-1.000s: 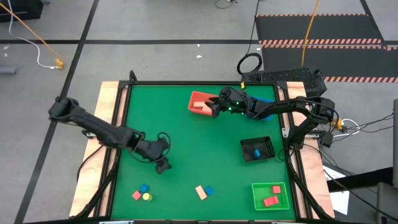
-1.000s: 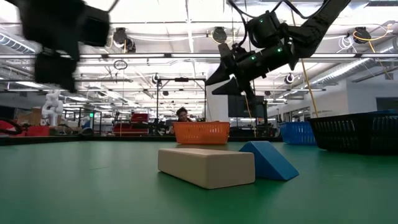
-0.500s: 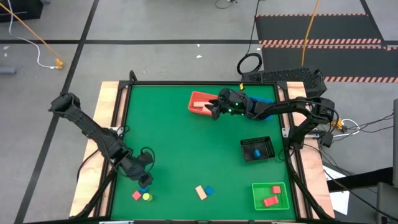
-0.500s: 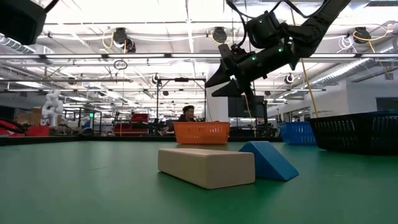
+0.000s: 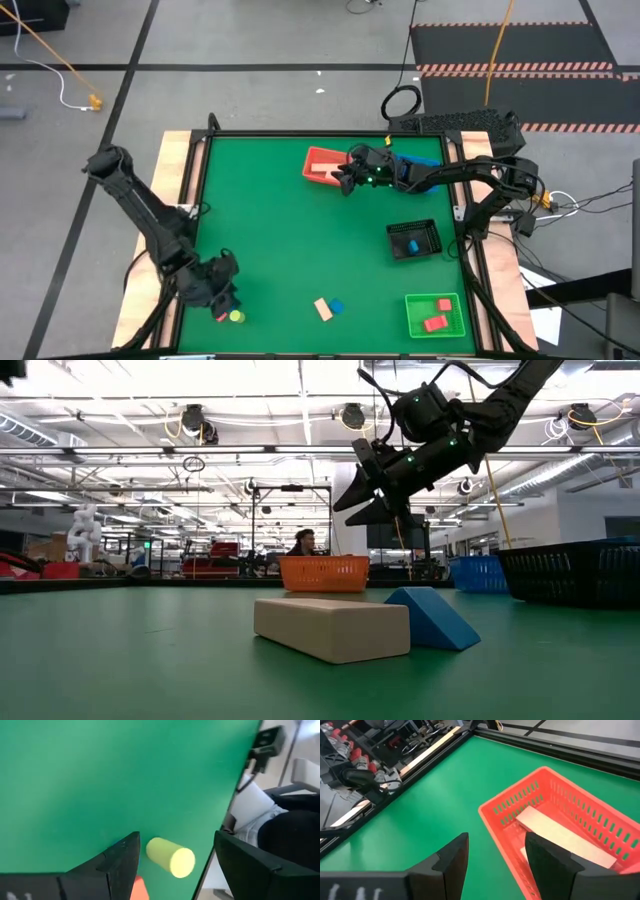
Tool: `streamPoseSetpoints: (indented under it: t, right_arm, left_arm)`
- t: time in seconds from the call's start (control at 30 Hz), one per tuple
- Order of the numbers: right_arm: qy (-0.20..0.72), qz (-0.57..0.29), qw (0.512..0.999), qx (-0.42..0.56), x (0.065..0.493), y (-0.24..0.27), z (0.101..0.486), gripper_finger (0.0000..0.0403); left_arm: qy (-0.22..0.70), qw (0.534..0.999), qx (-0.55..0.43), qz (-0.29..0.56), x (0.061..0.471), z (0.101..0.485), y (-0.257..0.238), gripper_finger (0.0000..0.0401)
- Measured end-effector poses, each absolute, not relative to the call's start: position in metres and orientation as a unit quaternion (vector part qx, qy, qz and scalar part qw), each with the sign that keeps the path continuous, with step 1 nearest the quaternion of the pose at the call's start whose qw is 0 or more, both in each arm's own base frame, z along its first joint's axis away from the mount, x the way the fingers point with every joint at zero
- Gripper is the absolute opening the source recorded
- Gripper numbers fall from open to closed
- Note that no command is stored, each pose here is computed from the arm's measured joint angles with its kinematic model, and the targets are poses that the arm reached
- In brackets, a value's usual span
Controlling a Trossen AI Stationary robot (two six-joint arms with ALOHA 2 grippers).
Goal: Sort & place blocks by color
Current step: Put the green block into the blue bin
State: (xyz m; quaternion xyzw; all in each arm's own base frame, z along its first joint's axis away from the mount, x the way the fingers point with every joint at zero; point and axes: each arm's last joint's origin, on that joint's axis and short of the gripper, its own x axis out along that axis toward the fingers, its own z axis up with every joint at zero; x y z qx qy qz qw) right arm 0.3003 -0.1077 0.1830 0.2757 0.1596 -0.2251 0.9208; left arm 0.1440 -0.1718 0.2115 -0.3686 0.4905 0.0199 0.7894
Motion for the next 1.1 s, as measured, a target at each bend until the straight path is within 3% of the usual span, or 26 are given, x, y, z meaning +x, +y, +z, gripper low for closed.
streamPoseSetpoints:
  t: [0.17,0.7,0.83,0.97,1.1]
  right_arm:
    - [0.161,-0.226,0.92,0.276,0.3,-0.108,0.183,0.0185]
    - [0.198,-0.235,0.906,0.291,0.297,-0.105,0.175,0.0185]
    - [0.2,-0.235,0.905,0.292,0.297,-0.105,0.175,0.0185]
    - [0.196,-0.238,0.901,0.304,0.297,-0.105,0.175,0.0185]
    - [0.196,-0.239,0.9,0.307,0.297,-0.105,0.175,0.0185]
  left_arm:
    - [0.476,0.81,-0.341,0.001,0.136,0.201,-0.194,0.0253]
    - [0.517,0.81,-0.274,0.031,0.143,0.147,-0.22,0.025]
    - [0.523,0.809,-0.266,0.037,0.144,0.141,-0.222,0.0213]
    - [0.52,0.809,-0.27,0.04,0.145,0.141,-0.221,0.0133]
    - [0.507,0.817,-0.27,0.048,0.145,0.141,-0.221,0.0126]
